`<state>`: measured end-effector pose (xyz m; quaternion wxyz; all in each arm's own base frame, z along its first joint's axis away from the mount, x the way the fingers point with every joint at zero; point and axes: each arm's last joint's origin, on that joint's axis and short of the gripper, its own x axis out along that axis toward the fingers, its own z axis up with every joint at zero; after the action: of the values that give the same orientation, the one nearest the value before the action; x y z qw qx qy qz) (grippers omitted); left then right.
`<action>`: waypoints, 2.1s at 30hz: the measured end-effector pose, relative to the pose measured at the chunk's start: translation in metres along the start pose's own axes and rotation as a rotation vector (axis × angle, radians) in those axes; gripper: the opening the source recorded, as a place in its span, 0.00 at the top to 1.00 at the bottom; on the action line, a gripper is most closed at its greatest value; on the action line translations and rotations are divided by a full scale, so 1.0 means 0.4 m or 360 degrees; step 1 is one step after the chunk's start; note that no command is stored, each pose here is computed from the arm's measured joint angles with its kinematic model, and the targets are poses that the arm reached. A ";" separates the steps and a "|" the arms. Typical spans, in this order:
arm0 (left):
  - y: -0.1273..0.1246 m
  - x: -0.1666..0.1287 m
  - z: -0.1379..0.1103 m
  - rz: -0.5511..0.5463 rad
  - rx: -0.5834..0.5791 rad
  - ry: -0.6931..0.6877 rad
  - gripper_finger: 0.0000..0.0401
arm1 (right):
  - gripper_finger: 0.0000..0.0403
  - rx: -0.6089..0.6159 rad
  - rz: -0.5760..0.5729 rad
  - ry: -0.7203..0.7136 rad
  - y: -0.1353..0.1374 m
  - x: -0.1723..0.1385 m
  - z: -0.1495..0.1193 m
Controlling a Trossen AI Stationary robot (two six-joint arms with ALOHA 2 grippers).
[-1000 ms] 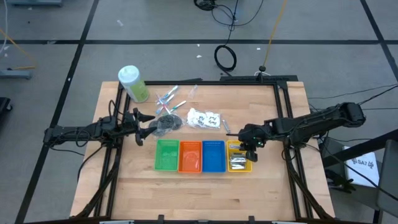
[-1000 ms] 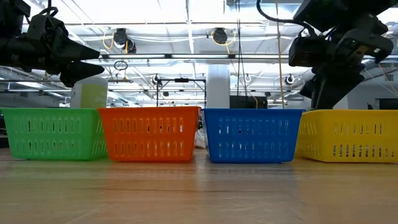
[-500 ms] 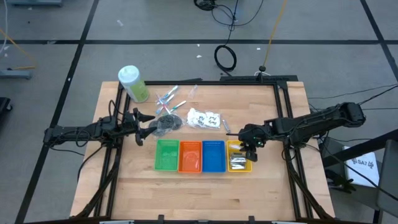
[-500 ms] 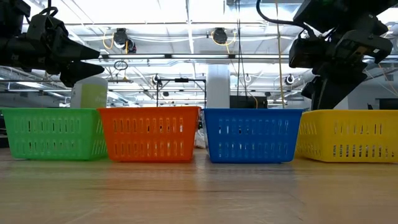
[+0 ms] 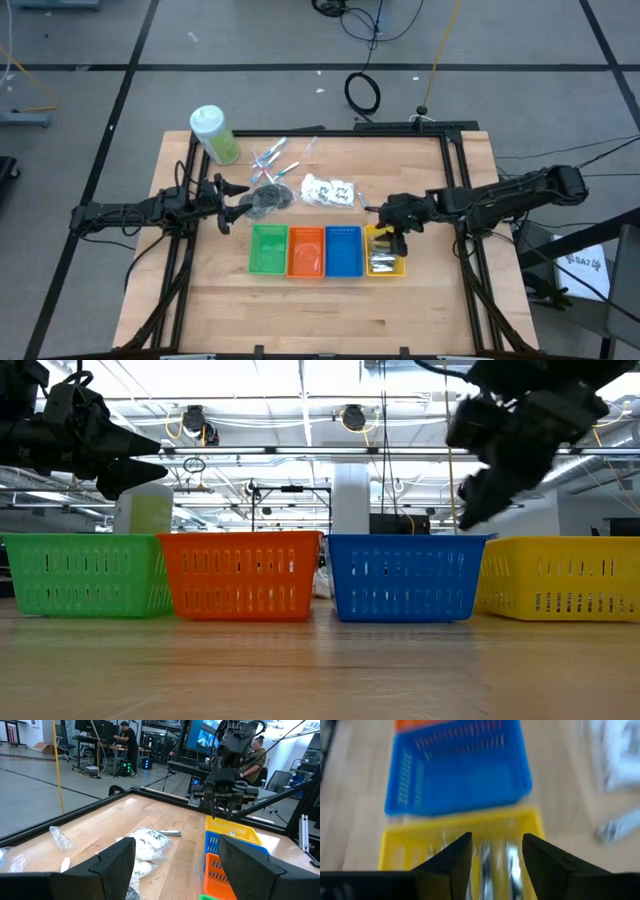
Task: Pick & Place Travel size toiletries
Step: Put the silver nail cutter into the yellow basket
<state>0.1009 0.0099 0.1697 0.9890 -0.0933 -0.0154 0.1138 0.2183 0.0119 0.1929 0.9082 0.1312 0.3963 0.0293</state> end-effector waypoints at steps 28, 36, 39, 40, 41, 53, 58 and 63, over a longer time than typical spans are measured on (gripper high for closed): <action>0.000 0.000 0.000 0.0000 0.0000 0.0000 0.30 | 0.47 0.0206 -0.0606 0.0491 -0.253 0.179 0.082; 0.000 0.000 0.000 0.0000 0.0000 0.0000 0.30 | 0.49 0.0189 -0.0725 0.0639 -0.263 0.163 0.064; 0.000 0.000 0.000 0.0000 0.0000 0.0000 0.30 | 0.49 0.0217 -0.0772 0.0698 -0.274 0.148 0.056; 0.000 0.000 0.000 0.0000 0.0000 -0.0001 0.30 | 0.49 0.0226 -0.0779 0.0711 -0.276 0.141 0.055; 0.000 0.000 0.000 0.0000 0.0000 -0.0001 0.30 | 0.49 0.0234 -0.0793 0.0735 -0.278 0.133 0.052; 0.000 0.000 0.000 0.0000 0.0000 0.0000 0.30 | 0.52 0.0214 -0.0727 0.0733 -0.287 0.124 0.053; 0.000 0.000 0.000 0.0000 0.0000 0.0000 0.30 | 0.56 0.0213 -0.0717 0.0732 -0.286 0.124 0.053; 0.000 0.000 0.000 0.0000 0.0000 0.0000 0.30 | 0.67 0.0203 -0.0709 0.0736 -0.286 0.124 0.052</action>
<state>0.1009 0.0099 0.1696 0.9890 -0.0931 -0.0153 0.1138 0.2616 -0.0951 0.1414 0.7682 0.0879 0.6120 -0.1659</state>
